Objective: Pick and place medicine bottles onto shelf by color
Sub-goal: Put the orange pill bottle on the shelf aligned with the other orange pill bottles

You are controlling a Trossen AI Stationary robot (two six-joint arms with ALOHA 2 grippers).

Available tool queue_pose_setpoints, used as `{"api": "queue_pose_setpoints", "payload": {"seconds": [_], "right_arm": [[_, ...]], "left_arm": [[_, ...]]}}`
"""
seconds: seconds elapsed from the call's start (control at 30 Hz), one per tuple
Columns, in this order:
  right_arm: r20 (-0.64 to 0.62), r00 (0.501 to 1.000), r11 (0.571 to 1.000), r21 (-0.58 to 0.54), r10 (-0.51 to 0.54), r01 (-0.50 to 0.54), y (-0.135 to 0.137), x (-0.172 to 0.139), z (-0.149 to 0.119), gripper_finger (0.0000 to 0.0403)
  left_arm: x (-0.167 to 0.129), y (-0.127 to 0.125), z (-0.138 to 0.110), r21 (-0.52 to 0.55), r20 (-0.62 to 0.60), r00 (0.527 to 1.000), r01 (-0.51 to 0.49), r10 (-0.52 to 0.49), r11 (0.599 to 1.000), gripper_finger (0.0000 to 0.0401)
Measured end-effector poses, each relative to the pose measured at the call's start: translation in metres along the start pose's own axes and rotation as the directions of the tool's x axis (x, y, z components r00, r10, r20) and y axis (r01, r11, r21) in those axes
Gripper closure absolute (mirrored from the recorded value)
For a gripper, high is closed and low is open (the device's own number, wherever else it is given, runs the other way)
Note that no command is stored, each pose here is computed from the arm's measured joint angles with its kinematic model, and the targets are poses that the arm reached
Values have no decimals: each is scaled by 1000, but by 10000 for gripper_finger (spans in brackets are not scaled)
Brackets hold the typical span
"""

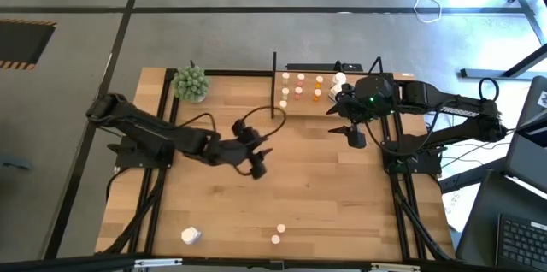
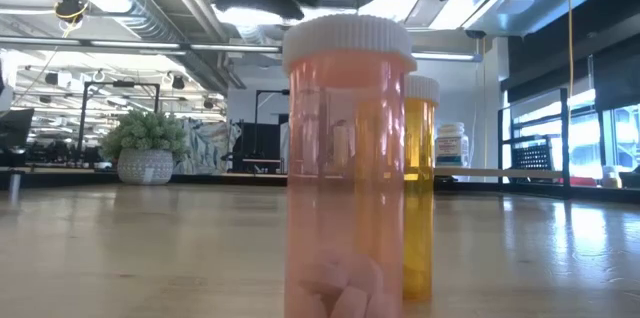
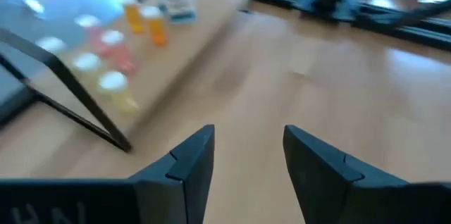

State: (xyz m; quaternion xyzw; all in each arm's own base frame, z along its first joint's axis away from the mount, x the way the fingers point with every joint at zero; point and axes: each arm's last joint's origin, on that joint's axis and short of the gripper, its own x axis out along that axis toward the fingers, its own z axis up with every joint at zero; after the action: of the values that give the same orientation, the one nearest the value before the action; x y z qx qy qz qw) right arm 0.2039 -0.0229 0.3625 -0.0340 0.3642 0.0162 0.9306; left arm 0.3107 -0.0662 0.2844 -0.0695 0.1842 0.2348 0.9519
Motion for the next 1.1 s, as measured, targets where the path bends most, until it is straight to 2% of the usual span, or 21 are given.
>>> {"api": "queue_pose_setpoints", "payload": {"seconds": [0.2, 0.27, 0.43, 0.53, 0.63, 0.8, 0.97, 1.1], "right_arm": [[4, 1000, 1000, 0, 0, 0, 0, 0, 0, 130], [4, 1000, 1000, 0, 0, 0, 0, 0, 0, 130], [5, 1000, 1000, -1, 0, 0, 0, 0, 0, 130], [13, 1000, 999, -38, -2, 3, 0, 0, 1, 130], [22, 1000, 998, -57, -4, 5, 0, 0, 2, 130], [21, 1000, 998, -56, -3, 5, 0, 0, 2, 130], [27, 1000, 998, -57, -4, 6, 0, 0, 3, 130], [78, 997, 998, -61, -12, 17, -1, 1, 8, 130]], "left_arm": [[-32, -12, 2, -59, -53, 985, 162, -165, 985, 237], [-38, -15, -2, -80, -120, 972, 195, -203, 978, 237], [-47, -22, -15, -209, -306, 876, 320, -373, 924, 237], [-52, -25, -20, -262, -378, 818, 355, -434, 897, 237], [-56, -28, -23, -291, -410, 787, 367, -462, 883, 237], [-63, -36, -29, -281, -439, 754, 401, -489, 872, 237], [-67, -43, -40, -245, -487, 735, 403, -472, 882, 237], [-68, -50, -49, -217, -509, 730, 405, -457, 888, 237]]}}
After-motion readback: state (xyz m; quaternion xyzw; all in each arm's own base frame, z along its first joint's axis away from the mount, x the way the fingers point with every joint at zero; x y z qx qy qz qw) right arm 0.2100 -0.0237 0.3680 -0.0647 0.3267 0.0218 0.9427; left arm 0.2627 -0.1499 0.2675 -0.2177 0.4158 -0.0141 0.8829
